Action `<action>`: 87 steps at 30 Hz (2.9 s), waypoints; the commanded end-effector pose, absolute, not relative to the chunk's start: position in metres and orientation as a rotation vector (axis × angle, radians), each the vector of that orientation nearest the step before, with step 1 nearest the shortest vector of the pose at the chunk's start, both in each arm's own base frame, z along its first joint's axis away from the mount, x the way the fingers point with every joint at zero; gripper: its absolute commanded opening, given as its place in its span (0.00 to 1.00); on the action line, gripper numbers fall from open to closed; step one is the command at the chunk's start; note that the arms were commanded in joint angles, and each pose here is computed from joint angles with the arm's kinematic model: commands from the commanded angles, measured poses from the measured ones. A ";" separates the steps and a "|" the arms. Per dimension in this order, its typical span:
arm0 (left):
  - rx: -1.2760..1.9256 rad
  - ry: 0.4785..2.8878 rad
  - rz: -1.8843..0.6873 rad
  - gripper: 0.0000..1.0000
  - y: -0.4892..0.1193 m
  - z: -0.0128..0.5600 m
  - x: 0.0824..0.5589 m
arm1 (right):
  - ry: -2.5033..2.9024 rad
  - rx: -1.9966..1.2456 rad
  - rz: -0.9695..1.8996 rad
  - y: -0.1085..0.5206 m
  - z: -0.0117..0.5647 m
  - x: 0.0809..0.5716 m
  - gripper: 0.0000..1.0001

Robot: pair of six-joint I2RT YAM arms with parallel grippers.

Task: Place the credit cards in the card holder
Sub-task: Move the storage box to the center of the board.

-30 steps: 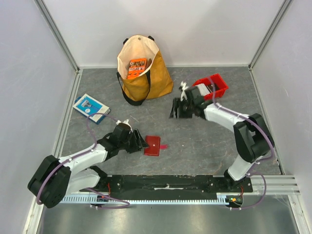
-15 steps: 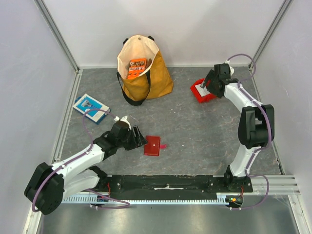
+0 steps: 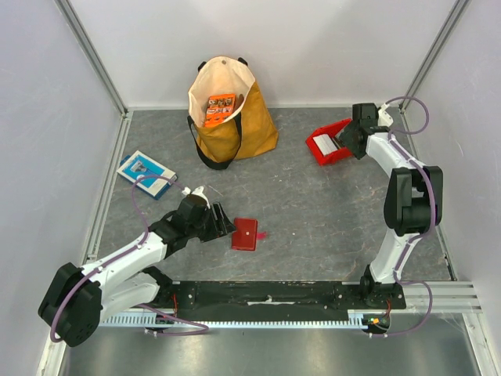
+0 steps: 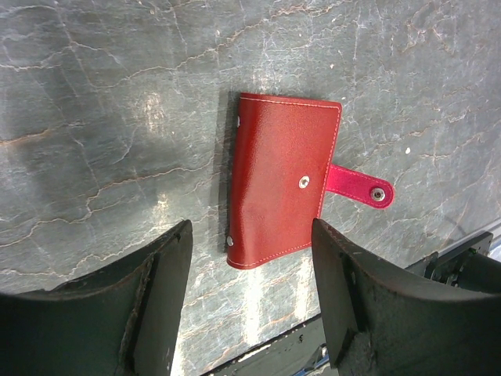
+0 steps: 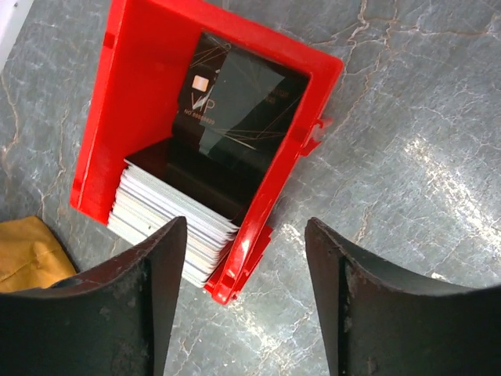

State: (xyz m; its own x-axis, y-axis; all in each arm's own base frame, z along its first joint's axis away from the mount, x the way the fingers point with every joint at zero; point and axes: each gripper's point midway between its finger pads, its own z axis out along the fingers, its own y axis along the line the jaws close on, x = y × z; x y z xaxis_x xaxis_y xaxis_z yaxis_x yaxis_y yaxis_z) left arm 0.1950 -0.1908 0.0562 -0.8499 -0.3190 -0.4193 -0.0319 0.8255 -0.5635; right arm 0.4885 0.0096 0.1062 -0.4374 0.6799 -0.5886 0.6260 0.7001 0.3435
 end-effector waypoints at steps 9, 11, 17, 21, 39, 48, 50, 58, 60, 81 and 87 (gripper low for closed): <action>-0.239 2.462 -0.764 0.68 -0.191 0.064 0.198 | 2.137 1.070 0.115 0.001 0.092 0.499 0.54; -0.240 2.462 -0.763 0.68 -0.191 0.064 0.199 | 2.142 1.068 0.116 0.002 0.090 0.497 0.52; -0.241 2.467 -0.761 0.68 -0.191 0.063 0.198 | 2.157 1.066 0.122 0.004 0.083 0.488 0.45; -0.247 2.475 -0.765 0.68 -0.191 0.061 0.197 | 2.173 1.061 0.124 0.005 0.078 0.482 0.41; -0.240 2.454 -0.778 0.68 -0.194 0.068 0.201 | 2.216 1.026 0.225 0.020 0.078 0.429 0.28; -0.233 2.433 -0.784 0.69 -0.196 0.076 0.206 | 2.230 1.015 0.313 0.039 0.081 0.381 0.25; -0.227 2.429 -0.787 0.69 -0.197 0.078 0.207 | 2.228 1.003 0.335 0.046 0.084 0.372 0.25; -0.221 2.445 -0.784 0.75 -0.197 0.076 0.204 | 2.215 0.988 0.414 0.081 0.090 0.335 0.24; -0.221 2.453 -0.787 0.75 -0.196 0.074 0.201 | 2.211 0.985 0.425 0.091 0.089 0.327 0.24; -0.107 2.456 -0.861 0.80 -0.201 0.081 0.187 | 2.239 0.898 0.405 0.135 0.089 0.279 0.52; -0.079 2.379 -0.930 0.82 -0.214 0.102 0.197 | 2.209 0.599 0.347 0.123 0.134 0.277 0.71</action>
